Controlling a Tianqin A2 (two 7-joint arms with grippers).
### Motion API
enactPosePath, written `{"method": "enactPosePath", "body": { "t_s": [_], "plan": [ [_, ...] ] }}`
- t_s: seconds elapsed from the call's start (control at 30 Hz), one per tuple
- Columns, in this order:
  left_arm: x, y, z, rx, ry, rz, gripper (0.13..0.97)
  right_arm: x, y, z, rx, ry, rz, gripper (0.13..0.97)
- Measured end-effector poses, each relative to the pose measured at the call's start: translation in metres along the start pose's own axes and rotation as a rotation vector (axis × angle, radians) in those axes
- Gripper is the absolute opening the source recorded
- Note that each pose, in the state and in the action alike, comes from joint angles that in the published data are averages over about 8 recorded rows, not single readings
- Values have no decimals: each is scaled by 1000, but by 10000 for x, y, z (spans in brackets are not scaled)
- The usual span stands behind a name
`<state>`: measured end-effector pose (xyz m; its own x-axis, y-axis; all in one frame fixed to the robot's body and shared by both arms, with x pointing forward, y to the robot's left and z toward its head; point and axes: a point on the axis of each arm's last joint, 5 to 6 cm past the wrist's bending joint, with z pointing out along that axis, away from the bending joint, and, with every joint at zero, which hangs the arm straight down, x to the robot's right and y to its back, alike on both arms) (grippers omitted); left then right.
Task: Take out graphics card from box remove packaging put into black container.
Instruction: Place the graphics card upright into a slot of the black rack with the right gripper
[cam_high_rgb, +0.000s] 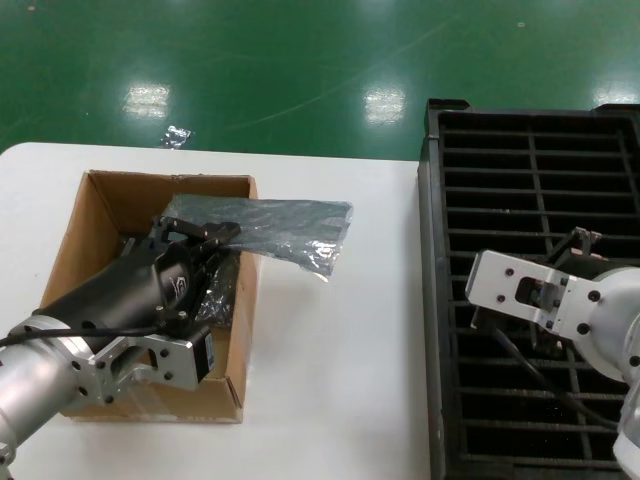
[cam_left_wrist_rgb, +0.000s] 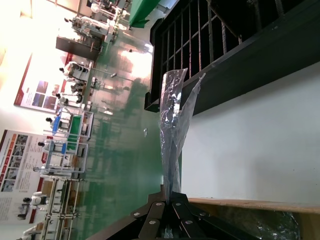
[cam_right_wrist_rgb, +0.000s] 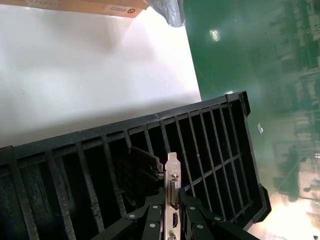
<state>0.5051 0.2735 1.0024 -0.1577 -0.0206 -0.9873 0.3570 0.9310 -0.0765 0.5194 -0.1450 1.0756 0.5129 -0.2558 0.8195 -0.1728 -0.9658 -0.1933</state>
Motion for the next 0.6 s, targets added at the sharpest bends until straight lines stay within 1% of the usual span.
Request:
{"method": "enactPosePath", "body": {
  "t_s": [0.6],
  "plan": [
    [0, 0, 0, 0, 0, 0, 139, 12, 2, -13, 0, -29, 0, 178]
  ]
}}
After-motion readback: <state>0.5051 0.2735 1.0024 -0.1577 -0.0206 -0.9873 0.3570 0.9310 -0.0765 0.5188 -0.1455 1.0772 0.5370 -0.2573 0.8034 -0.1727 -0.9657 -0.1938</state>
